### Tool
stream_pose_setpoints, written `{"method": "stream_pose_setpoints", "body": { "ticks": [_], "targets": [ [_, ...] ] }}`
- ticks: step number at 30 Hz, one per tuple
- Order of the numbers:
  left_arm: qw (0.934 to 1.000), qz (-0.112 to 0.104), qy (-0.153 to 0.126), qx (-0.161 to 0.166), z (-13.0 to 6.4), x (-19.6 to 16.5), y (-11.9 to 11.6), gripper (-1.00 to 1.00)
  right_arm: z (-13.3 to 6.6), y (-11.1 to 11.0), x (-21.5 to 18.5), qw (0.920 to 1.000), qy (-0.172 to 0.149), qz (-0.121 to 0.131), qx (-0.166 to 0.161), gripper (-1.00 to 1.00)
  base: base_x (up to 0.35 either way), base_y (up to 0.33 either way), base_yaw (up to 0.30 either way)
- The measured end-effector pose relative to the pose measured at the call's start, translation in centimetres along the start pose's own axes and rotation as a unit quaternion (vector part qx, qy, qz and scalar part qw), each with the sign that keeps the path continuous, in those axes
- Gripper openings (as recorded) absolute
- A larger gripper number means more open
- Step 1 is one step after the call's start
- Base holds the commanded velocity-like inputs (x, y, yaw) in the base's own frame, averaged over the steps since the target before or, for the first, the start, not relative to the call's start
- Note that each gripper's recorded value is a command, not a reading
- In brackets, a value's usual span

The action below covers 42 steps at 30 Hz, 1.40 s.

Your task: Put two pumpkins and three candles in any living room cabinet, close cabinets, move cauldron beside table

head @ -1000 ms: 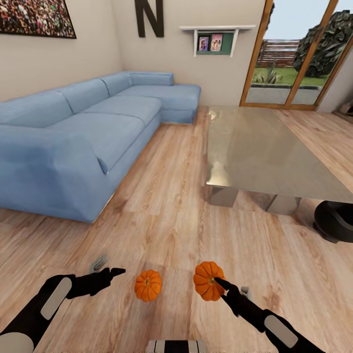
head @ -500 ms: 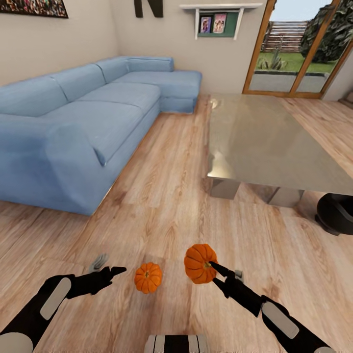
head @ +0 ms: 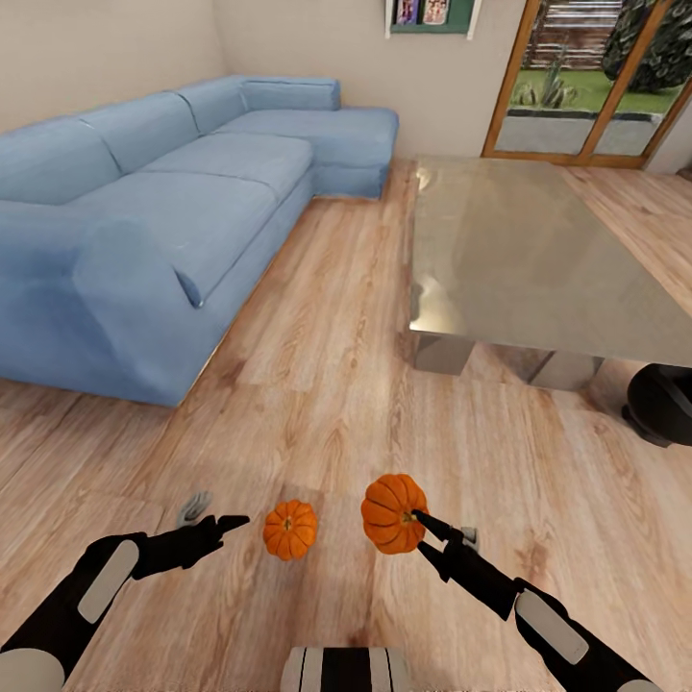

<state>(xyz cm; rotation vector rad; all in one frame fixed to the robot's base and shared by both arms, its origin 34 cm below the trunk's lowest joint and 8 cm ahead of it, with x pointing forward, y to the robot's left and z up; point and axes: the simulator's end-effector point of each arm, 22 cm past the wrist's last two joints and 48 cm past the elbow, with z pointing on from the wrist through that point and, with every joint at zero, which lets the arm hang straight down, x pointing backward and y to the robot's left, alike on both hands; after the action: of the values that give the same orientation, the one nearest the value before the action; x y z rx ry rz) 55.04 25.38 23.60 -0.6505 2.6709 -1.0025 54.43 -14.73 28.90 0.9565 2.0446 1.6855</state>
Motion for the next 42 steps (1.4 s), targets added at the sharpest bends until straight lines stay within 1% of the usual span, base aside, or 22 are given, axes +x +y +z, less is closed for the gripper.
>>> {"method": "stream_pose_setpoints", "body": {
  "ticks": [8,12,16,24,27,32,42],
  "targets": [
    [1.0,-0.005,-0.001,-0.004,1.0,0.4,1.1,1.0,-0.1,-1.7,0.4,0.9998,0.005,0.018,0.01,-1.0,0.0,0.0,-0.036],
    [0.9998,-0.005,0.003,0.018,1.2,0.7,0.7,1.0,-0.1,-2.4,0.5,0.9996,0.005,0.022,0.015,-1.0,0.0,0.0,-0.205],
    [0.9995,-0.005,0.007,0.03,1.5,1.0,0.7,1.0,-0.1,-3.2,0.6,0.9994,0.005,0.027,0.021,-1.0,0.0,0.0,-0.155],
    [0.9995,-0.012,0.013,0.026,2.2,1.6,1.9,1.0,-0.2,-4.7,0.9,0.9988,0.007,0.04,0.029,-1.0,0.0,0.0,-0.016],
    [0.9995,-0.014,0.012,0.024,1.8,1.2,2.8,1.0,-0.3,-5.4,1.1,0.9984,0.007,0.044,0.034,-1.0,0.0,0.0,0.0],
    [0.9991,-0.016,0.013,0.038,1.1,0.8,3.5,1.0,-0.4,-6.4,1.3,0.9978,0.008,0.051,0.04,-1.0,0.0,0.0,0.0],
    [0.9988,-0.028,0.024,0.034,1.9,1.7,5.1,1.0,-0.7,-8.6,1.8,0.9963,0.009,0.066,0.055,-1.0,0.0,0.0,0.0]
  ]
}}
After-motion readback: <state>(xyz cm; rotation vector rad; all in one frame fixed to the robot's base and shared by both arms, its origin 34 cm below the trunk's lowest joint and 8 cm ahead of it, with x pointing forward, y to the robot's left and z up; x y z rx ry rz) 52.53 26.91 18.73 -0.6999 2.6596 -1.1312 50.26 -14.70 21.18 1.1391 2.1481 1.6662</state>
